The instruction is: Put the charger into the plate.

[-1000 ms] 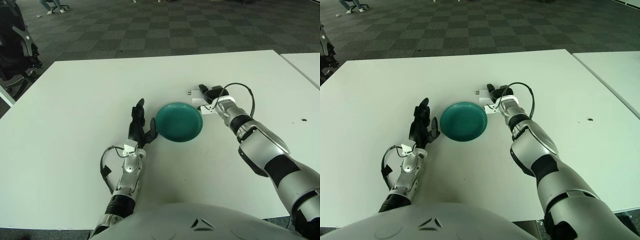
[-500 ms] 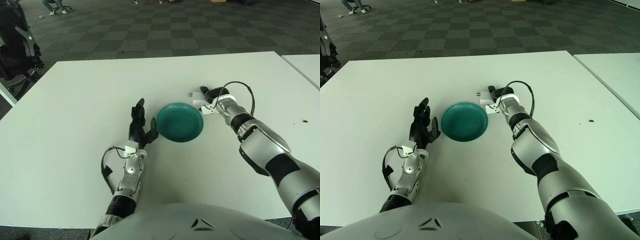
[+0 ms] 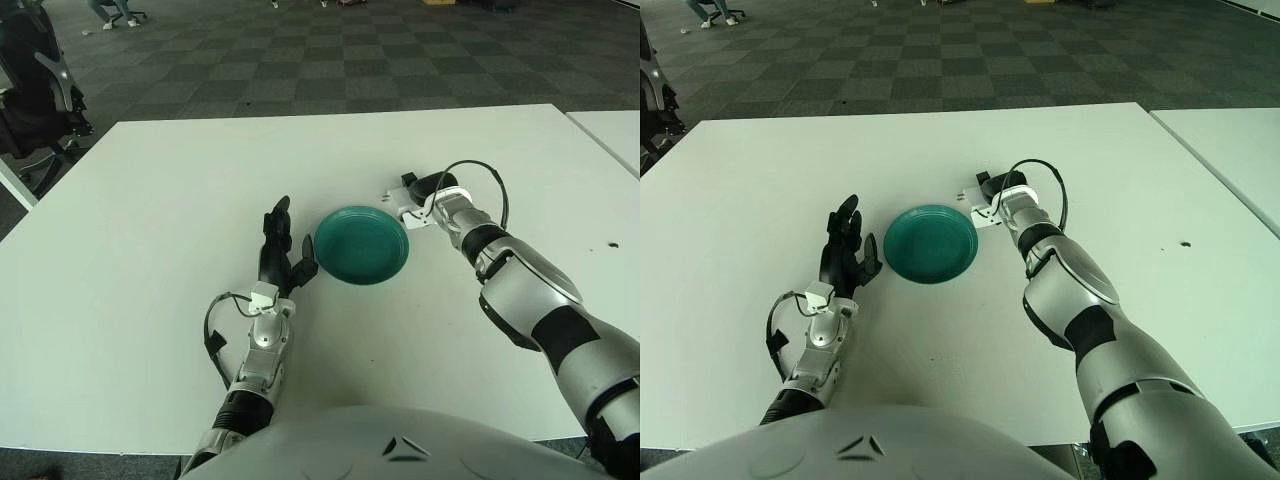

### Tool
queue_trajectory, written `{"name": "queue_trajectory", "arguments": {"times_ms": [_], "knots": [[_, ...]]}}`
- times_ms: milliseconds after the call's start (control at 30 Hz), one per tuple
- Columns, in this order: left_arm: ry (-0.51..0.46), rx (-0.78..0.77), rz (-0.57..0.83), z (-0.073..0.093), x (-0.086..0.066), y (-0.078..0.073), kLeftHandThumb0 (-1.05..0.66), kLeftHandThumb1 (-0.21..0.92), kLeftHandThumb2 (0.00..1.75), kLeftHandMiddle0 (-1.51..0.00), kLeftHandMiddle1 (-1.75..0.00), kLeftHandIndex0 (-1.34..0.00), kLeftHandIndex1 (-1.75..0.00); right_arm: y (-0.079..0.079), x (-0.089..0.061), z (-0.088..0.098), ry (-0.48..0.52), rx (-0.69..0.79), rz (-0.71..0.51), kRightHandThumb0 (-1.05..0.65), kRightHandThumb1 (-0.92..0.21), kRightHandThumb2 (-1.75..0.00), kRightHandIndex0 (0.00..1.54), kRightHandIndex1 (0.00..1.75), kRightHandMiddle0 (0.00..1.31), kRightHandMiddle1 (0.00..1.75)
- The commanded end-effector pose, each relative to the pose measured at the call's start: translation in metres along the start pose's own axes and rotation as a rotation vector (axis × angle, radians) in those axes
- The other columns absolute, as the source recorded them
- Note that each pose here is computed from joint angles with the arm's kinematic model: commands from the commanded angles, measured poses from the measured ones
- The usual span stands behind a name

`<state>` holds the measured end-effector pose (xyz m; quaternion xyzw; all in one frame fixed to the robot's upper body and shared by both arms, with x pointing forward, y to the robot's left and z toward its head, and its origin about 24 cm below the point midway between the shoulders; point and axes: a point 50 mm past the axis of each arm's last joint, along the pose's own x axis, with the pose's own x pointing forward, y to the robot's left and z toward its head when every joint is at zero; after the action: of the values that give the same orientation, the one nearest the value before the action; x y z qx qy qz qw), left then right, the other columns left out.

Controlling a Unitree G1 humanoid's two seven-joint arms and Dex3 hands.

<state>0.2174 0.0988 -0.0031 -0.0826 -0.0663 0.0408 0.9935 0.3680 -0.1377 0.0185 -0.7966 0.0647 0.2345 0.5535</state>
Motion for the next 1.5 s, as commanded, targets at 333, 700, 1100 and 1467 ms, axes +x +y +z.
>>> {"name": "queue_trajectory", "arguments": {"times_ms": [333, 700, 1100, 1467], "knots": [[0.146, -0.096, 0.078, -0.026, -0.032, -0.02, -0.78, 0.92, 0.91, -0.22, 0.0, 0.0, -0.74, 0.063, -0.014, -0.003, 0.043, 0.048, 0.153, -0.4, -0.6, -0.95, 0.67, 1.73, 0.41, 1.74], [0.123, -0.066, 0.083, -0.021, -0.03, -0.022, -0.78, 0.92, 0.9, -0.21, 0.0, 0.0, -0.68, 0.052, -0.012, -0.009, 0.073, 0.089, 0.12, -0.42, -0.52, -1.05, 0.88, 1.75, 0.46, 1.75], [0.138, -0.07, 0.098, -0.023, -0.032, -0.021, -0.78, 0.92, 0.9, -0.22, -0.01, 0.0, -0.72, -0.01, -0.003, -0.03, 0.098, 0.169, -0.062, -0.43, -0.48, -1.1, 1.06, 1.75, 0.48, 1.75], [0.166, -0.097, 0.09, -0.031, -0.034, -0.018, -0.78, 0.92, 0.88, -0.25, -0.01, 0.0, -0.77, -0.03, -0.003, -0.034, 0.113, 0.319, -0.239, -0.45, -0.4, -1.2, 1.2, 1.75, 0.55, 1.75]]}}
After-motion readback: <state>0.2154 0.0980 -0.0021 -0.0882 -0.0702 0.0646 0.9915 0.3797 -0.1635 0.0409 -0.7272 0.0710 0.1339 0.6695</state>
